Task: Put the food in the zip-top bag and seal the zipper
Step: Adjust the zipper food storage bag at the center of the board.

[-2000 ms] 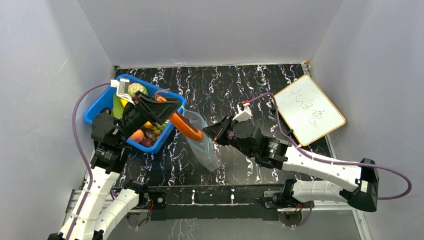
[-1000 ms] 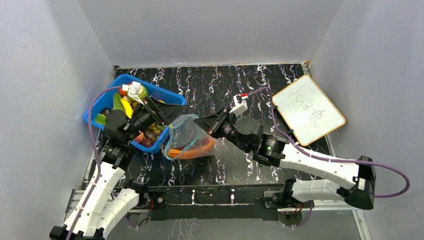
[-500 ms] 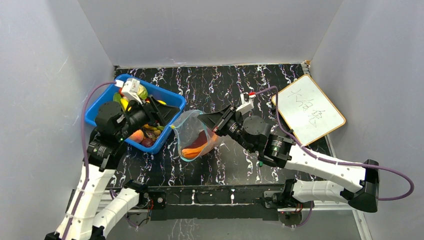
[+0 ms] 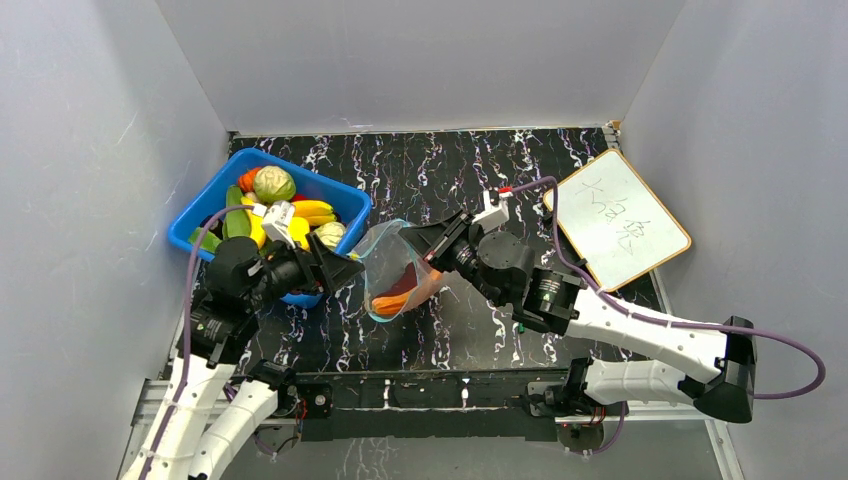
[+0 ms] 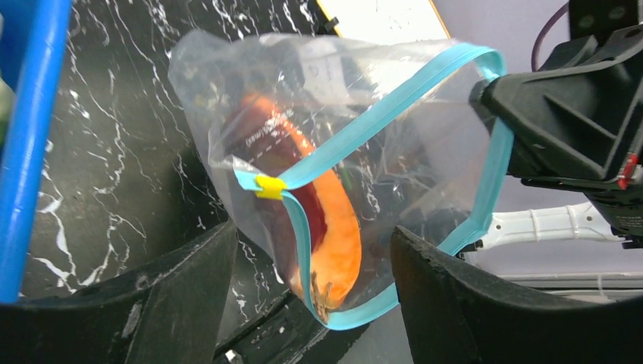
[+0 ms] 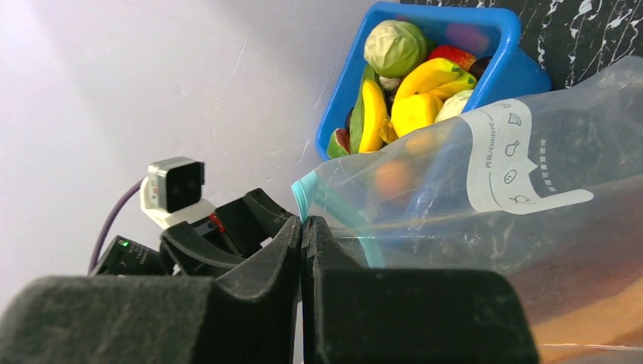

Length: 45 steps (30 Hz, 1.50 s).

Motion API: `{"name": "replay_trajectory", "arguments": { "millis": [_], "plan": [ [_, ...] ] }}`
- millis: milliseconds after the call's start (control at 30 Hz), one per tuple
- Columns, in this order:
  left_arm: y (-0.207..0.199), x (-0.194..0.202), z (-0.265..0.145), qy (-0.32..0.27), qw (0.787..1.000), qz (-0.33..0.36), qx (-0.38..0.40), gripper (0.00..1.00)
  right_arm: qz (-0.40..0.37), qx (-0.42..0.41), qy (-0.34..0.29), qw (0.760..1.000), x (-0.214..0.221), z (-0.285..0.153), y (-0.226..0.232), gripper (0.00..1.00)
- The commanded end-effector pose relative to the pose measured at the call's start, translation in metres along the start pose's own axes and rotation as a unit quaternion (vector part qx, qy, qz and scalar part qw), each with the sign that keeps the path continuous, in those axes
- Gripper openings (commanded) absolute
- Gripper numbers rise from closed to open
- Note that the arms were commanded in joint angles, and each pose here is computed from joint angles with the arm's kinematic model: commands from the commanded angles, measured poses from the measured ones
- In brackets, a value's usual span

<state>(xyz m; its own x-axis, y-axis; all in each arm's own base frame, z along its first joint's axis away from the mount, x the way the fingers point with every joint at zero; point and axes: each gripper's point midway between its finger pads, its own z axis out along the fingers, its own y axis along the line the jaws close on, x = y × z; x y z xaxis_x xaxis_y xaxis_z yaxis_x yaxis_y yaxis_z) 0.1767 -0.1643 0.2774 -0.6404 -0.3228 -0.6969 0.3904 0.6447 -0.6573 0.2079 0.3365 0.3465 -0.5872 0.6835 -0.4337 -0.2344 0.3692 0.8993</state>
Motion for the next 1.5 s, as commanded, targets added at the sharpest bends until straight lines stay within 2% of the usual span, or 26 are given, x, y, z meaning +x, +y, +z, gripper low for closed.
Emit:
{"name": "replay_trajectory", "arguments": {
  "millis": [0,267,367,567,633,667,833,933,1067,1167,1333,1433,1467],
  "plan": [
    [-0.008,0.007,0.011,0.008,0.998,-0.028,0.048,0.68,0.034,-0.035,-0.04,0.998,-0.024,-0.002,0.031,0.0],
    [0.02,0.026,0.029,0.036,0.999,-0.034,0.017,0.62,0.036,-0.029,-0.034,0.998,-0.019,0.003,0.029,0.0],
    [0.024,0.026,0.033,0.03,0.999,-0.031,0.015,0.54,0.036,-0.028,-0.026,0.999,-0.015,0.005,0.027,0.0],
    [0.016,0.01,0.032,0.015,1.0,-0.013,0.019,0.26,0.03,-0.01,-0.023,0.999,-0.01,0.003,0.01,0.0],
    [0.006,-0.001,0.029,0.003,1.0,-0.005,0.027,0.04,0.021,0.015,-0.027,0.999,-0.009,0.001,-0.006,0.0],
    [-0.001,-0.009,0.026,-0.006,0.999,0.0,0.034,0.0,0.017,0.03,-0.031,0.999,-0.009,0.0,-0.016,0.0],
    [-0.03,-0.038,0.02,-0.031,0.997,0.005,0.067,0.0,-0.007,0.11,-0.069,0.992,-0.021,-0.011,-0.059,0.0],
    [-0.046,-0.052,0.02,-0.032,0.996,0.006,0.085,0.0,-0.025,0.14,-0.082,0.986,-0.031,-0.018,-0.065,0.0],
    [-0.069,-0.068,0.018,-0.036,0.992,0.007,0.124,0.0,-0.082,0.148,-0.053,0.984,-0.019,-0.019,-0.083,0.0],
    [-0.055,-0.061,0.028,-0.029,0.994,-0.005,0.105,0.0,-0.11,0.17,-0.038,0.978,-0.014,-0.021,-0.095,0.0],
    [-0.044,-0.052,0.039,-0.002,0.995,-0.013,0.095,0.0,-0.174,0.131,-0.027,0.976,-0.035,-0.023,-0.042,0.0],
    [-0.041,-0.05,0.044,0.002,0.995,-0.014,0.096,0.0,-0.209,0.02,0.016,0.978,-0.028,-0.027,0.01,0.0],
    [-0.04,-0.048,0.046,0.004,0.995,-0.019,0.098,0.0,-0.219,-0.009,0.027,0.975,-0.021,-0.027,0.014,0.0]
  ]
}}
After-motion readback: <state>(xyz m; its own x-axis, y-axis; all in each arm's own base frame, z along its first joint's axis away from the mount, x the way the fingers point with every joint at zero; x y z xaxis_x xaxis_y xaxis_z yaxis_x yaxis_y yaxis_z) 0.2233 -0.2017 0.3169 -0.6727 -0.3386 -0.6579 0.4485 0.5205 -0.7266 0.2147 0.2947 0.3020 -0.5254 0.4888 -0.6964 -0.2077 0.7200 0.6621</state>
